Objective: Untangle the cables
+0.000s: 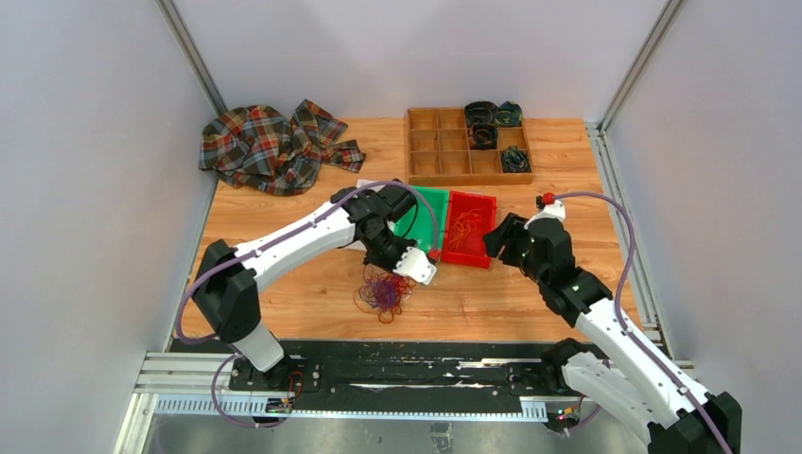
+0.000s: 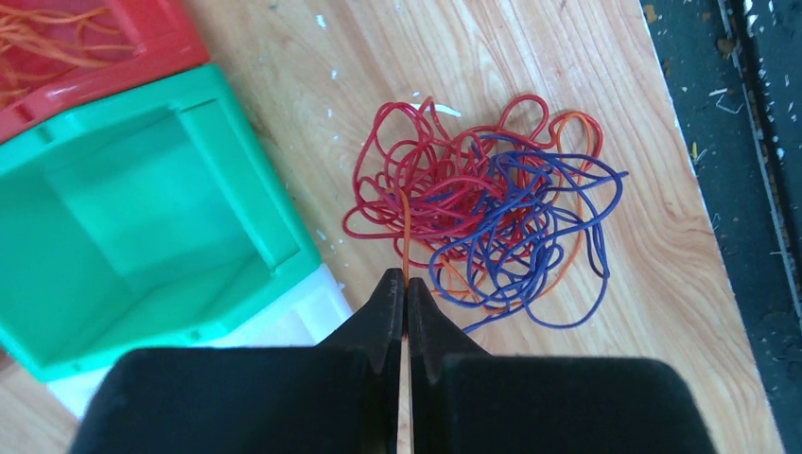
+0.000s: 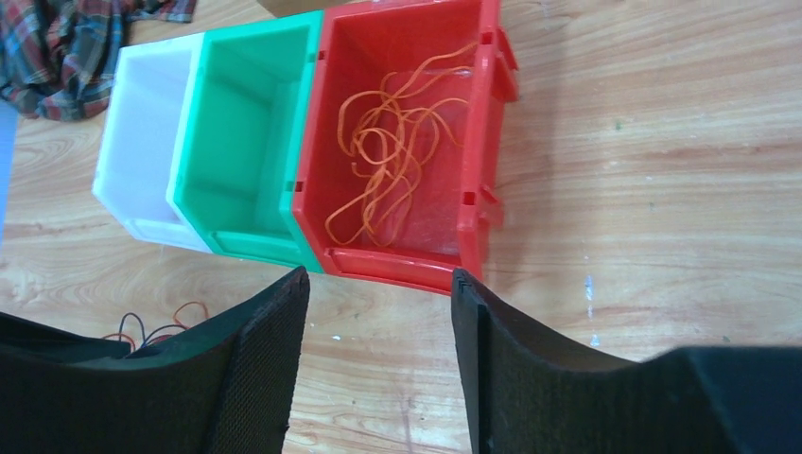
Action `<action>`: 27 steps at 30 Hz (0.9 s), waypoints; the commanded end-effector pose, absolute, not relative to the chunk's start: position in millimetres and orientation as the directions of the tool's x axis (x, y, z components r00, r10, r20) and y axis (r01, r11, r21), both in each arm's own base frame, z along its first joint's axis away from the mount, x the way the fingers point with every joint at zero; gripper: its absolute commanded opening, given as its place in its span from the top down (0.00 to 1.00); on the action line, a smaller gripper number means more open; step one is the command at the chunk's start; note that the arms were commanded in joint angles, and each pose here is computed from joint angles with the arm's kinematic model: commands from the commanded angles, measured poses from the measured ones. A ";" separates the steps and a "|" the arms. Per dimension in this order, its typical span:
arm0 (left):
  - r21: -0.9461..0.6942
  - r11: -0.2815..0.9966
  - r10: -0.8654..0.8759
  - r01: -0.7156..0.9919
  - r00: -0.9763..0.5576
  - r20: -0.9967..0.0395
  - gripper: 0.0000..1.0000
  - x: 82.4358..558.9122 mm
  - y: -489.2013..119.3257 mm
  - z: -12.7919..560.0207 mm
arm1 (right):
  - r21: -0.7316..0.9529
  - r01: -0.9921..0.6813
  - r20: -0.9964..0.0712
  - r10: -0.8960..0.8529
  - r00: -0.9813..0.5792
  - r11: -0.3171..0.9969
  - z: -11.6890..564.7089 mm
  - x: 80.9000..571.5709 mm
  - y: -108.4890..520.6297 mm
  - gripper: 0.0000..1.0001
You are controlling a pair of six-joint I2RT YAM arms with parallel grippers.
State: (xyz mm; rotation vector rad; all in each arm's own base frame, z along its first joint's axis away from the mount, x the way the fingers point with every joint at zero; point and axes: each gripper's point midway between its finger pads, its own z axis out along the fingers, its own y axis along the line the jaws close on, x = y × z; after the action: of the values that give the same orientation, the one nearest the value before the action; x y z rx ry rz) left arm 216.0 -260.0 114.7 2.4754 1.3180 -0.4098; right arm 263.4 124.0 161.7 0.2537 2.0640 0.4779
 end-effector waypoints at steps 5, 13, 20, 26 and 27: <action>0.174 -0.266 0.814 0.948 0.317 -0.487 0.99 200.3 -251.5 186.8 | 0.418 -0.362 -0.876 0.265 -0.402 0.833 209.1 252.4 186.4 0.22; 0.174 -0.074 0.807 0.982 0.161 -0.567 0.99 188.0 -232.7 229.9 | 0.317 -0.683 -0.948 0.218 -0.230 0.658 255.8 219.1 262.2 0.20; 0.234 -0.027 0.789 0.972 0.164 -0.592 1.00 186.7 -223.9 255.4 | 0.269 -0.810 -0.963 0.170 -0.211 0.520 269.0 201.8 319.7 0.19; 0.217 0.002 0.790 0.976 0.131 -0.599 1.00 182.0 -219.8 261.5 | 0.263 -0.858 -0.962 0.187 -0.199 0.442 274.3 187.5 347.3 0.19; 0.217 0.008 0.788 0.976 0.128 -0.602 0.99 182.2 -219.9 262.9 | 0.262 -0.859 -0.962 0.192 -0.196 0.439 274.9 186.0 349.4 0.19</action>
State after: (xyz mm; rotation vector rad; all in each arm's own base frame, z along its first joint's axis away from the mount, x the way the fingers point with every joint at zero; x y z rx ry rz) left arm 183.8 -223.7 249.2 1.8778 1.6796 -0.4110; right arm 195.5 332.3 230.3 -0.6136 1.6287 0.9928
